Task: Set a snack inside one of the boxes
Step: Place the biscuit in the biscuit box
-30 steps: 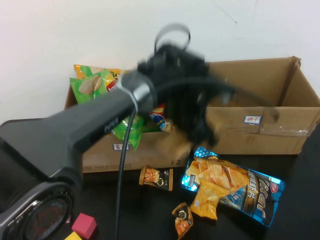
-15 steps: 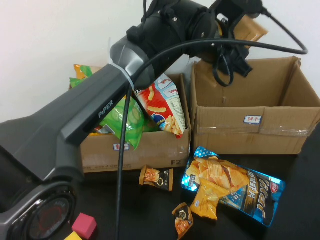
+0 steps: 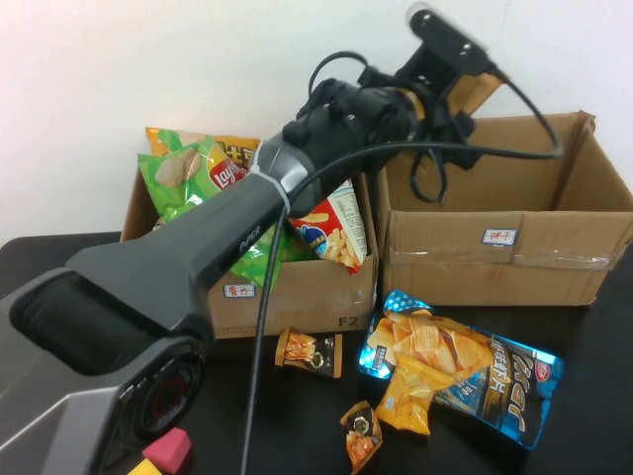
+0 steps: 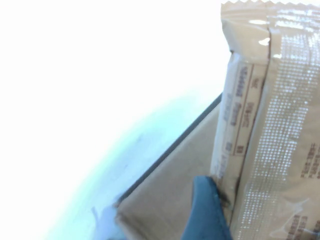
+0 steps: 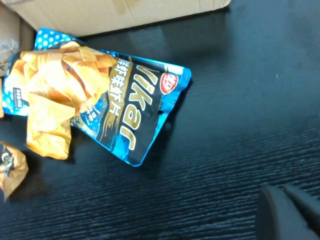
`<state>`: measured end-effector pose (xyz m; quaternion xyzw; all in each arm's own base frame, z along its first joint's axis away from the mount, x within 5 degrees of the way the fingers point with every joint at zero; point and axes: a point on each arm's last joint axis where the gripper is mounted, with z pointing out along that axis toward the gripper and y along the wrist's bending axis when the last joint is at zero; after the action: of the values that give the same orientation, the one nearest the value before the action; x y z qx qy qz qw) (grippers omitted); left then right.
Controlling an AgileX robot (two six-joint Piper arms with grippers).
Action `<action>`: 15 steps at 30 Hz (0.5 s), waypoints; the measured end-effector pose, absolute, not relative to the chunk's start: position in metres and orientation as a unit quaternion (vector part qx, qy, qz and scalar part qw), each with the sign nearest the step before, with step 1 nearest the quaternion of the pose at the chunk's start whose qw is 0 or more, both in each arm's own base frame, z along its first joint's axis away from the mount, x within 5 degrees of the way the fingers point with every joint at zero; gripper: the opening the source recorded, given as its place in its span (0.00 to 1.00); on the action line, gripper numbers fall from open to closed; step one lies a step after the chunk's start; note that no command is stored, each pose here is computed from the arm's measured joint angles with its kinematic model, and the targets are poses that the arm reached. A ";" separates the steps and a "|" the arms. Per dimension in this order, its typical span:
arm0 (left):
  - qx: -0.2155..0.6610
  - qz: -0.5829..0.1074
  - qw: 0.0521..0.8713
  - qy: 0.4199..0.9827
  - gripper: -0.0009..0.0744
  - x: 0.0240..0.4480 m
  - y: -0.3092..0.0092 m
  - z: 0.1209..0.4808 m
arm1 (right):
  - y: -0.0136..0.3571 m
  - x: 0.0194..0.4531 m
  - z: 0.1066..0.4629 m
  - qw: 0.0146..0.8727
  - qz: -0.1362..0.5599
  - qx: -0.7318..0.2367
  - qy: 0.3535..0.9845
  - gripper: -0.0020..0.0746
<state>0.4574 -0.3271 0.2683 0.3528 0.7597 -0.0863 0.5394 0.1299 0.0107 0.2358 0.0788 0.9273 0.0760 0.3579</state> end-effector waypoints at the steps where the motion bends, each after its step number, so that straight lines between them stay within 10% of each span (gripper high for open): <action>1: 0.346 -0.089 0.538 0.764 0.59 0.460 -0.325 0.265 | 0.011 0.130 0.236 0.358 0.076 0.079 0.927 0.02; 11: 0.304 -0.116 0.554 0.766 0.59 0.469 -0.321 0.261 | 0.011 0.131 0.235 0.356 0.078 0.081 0.928 0.02; 15: 0.297 -0.126 0.546 0.773 0.86 0.469 -0.323 0.256 | 0.011 0.131 0.235 0.355 0.079 0.081 0.928 0.02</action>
<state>0.4685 -0.3228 0.2561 0.2966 0.7733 -0.1257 0.5461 0.1307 0.0111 0.2351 0.0812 0.9278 0.0788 0.3555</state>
